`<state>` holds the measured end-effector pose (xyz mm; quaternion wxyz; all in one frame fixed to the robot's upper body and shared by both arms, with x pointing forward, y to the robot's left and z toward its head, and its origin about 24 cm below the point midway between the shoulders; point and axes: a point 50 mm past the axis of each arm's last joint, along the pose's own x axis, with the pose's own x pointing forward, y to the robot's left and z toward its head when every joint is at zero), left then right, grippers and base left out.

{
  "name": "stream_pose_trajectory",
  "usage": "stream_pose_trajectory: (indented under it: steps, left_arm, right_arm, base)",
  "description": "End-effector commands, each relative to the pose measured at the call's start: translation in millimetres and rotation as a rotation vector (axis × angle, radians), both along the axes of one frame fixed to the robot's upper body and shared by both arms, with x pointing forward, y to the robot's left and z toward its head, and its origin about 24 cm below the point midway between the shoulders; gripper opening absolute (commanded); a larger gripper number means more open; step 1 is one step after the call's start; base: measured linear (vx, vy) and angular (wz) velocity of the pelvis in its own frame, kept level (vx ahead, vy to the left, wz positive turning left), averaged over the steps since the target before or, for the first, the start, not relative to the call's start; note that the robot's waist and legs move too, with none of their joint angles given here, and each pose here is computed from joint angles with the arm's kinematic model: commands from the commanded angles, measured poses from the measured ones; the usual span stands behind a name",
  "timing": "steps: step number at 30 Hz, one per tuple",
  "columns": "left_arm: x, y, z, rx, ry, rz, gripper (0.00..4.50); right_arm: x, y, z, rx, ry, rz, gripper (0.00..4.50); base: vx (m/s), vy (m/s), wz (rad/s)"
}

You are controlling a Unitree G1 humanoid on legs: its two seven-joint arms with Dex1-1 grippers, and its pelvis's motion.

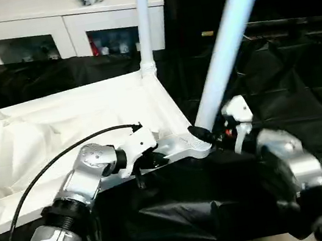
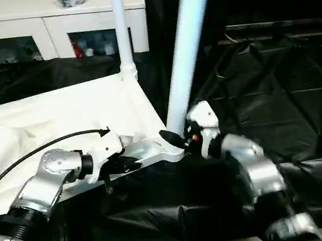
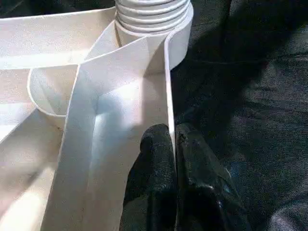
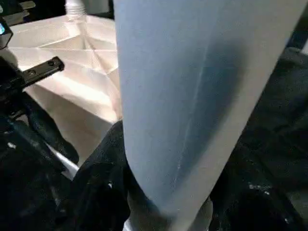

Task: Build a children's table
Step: Insert table leg to table base

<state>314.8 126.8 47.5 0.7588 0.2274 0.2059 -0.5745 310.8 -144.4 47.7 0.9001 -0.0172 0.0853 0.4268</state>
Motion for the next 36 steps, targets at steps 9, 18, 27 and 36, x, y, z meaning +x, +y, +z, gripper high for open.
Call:
stream_pose_trajectory:
  steps: [9, 18, 27, 36]
  left_arm:
    - [-7.1, 3, -3.7, 0.02, 0.039, -0.095, 0.0]
    - [-8.8, 1, 4.8, -0.016, 0.018, -0.193, 0.0]
    - [-2.5, 6, 9.0, -0.017, 0.006, -0.162, 0.0]
    - [11.5, -5, 19.1, -0.061, 0.009, -0.011, 0.0]
  right_arm:
    - [-21.4, -5.9, -41.4, -0.037, 0.286, 0.219, 1.86]
    - [-22.3, -13.9, -47.2, -0.099, 0.301, 0.279, 1.86]
    - [-18.9, -9.4, -51.4, -0.088, 0.277, 0.225, 1.86]
    - [7.5, -5.2, -54.4, -0.061, 0.251, -0.162, 1.86]
  base:
    - [0.0, 0.0, 0.0]
    - [0.0, 0.0, 0.0]
    - [0.0, 0.0, 0.0]
    - [-0.017, 0.001, -0.04]
